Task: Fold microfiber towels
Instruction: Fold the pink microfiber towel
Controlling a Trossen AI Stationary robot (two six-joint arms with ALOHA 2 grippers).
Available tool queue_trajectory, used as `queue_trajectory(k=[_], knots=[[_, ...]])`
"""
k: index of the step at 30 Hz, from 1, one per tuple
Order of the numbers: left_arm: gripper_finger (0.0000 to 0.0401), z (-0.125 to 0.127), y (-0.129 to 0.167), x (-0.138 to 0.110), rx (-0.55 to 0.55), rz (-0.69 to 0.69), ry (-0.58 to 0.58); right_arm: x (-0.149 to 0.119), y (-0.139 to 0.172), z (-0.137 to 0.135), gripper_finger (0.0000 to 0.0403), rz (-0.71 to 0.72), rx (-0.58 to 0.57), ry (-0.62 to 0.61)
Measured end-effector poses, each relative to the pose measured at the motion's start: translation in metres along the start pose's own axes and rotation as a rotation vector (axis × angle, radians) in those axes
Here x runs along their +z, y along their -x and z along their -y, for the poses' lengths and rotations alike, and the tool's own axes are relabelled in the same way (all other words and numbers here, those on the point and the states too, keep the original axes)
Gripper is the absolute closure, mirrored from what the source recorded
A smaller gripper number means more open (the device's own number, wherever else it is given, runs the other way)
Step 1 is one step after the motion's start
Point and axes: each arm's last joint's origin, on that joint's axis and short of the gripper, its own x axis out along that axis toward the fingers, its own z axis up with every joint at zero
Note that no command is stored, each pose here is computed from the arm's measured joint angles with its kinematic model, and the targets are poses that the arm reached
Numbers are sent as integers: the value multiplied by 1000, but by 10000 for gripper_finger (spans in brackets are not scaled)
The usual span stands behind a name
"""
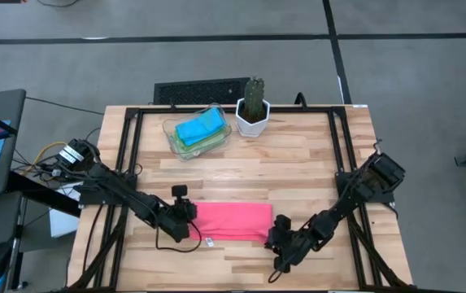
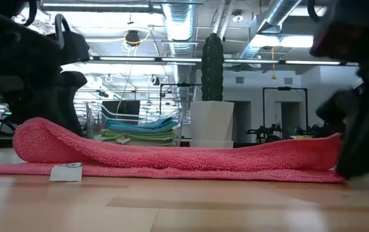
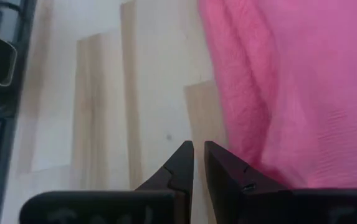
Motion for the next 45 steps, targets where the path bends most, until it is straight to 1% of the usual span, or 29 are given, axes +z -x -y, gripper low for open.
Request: queue_trajectory(k=[3, 5, 9, 13, 19, 21, 25, 29, 36, 40, 45], knots=[[326, -1, 0, -2, 10, -22, -11, -3, 0, -6, 340, 1, 6, 32], [326, -3, 2, -2, 21, -35, -22, 7, 7, -16, 340, 44, 42, 61], [327, -4, 6, 3, 22, -21, 0, 17, 17, -21, 340, 78, 35, 115], [327, -7, 7, 0, -16, -81, 58, 24, 23, -20, 340, 101, 27, 111], [327, -12, 21, 4, -97, -81, 218, 23, 23, -19, 340, 90, 19, 117], [327, -13, 22, 3, -102, -75, 257, 23, 23, -19, 340, 90, 19, 117], [327, -13, 16, -4, -108, -77, 286, 25, 22, -18, 340, 90, 12, 114], [327, -14, 8, -12, -139, -64, 336, 24, 22, -18, 340, 87, 11, 116], [327, -12, 7, -10, -160, -31, 365, 24, 22, -17, 340, 83, 9, 118], [343, -13, 7, -8, -168, -15, 349, 23, 22, -17, 340, 81, 8, 119], [391, -17, 4, -7, -145, -14, 350, 23, 22, -17, 340, 81, 8, 114]])
